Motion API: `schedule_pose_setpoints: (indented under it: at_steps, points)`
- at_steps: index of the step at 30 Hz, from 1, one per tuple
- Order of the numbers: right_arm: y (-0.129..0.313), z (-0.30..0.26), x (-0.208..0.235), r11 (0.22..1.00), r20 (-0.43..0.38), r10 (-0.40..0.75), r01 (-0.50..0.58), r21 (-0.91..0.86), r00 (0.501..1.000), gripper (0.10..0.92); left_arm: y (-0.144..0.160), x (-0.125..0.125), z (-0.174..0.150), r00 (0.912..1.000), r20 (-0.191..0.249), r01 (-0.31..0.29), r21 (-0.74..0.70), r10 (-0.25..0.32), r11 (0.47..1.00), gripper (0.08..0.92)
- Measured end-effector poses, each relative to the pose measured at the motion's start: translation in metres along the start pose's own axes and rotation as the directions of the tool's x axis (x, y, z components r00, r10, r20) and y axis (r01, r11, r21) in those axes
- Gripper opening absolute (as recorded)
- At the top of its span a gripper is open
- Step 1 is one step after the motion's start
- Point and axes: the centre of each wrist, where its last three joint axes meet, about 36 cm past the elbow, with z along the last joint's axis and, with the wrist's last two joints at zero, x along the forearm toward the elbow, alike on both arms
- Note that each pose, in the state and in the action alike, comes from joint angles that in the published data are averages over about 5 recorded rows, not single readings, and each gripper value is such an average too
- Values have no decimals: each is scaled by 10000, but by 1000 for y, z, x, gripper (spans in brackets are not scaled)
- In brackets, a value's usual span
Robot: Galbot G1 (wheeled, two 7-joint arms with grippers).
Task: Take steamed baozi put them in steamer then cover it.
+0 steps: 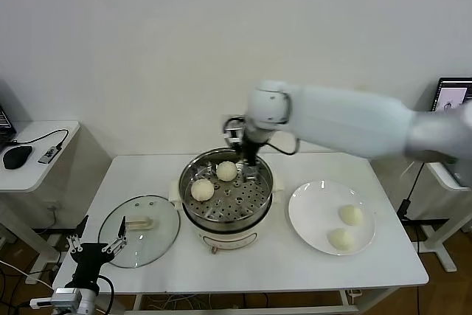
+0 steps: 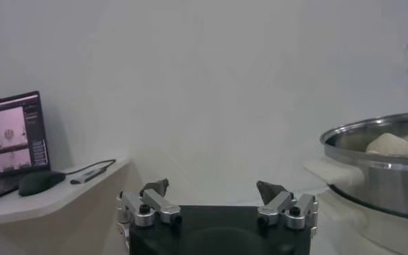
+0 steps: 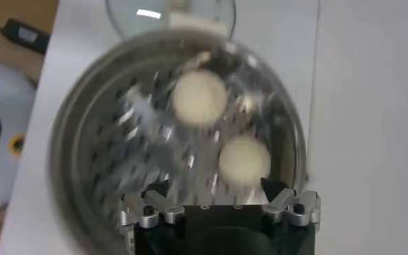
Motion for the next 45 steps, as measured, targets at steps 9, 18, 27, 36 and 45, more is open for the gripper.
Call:
schedule_pose_setpoints:
  at_steps: [9,18,27,36,45]
  points:
    - [57,116,19,9991,-378,-341,332,-256,9987,823,-1,-1,2,9999,-118,-37,3,37,10000,823]
    - [118,192,0,9973,-679,-640,614,-392,9956,823,-3,2,3,9998,-173,11,45,-10,10000,823]
    - [153,227,-39,9950,-857,-830,779,-618,9929,823,-3,5,2,9998,-189,101,34,-100,9999,823]
    - [164,248,-76,9897,-946,-1133,1039,-983,9891,823,0,8,4,9994,-277,222,-10,-222,9998,823]
    - [169,260,-106,9832,-978,-1401,1268,-1313,9853,823,-1,6,4,9994,-227,245,-2,-245,9997,823]
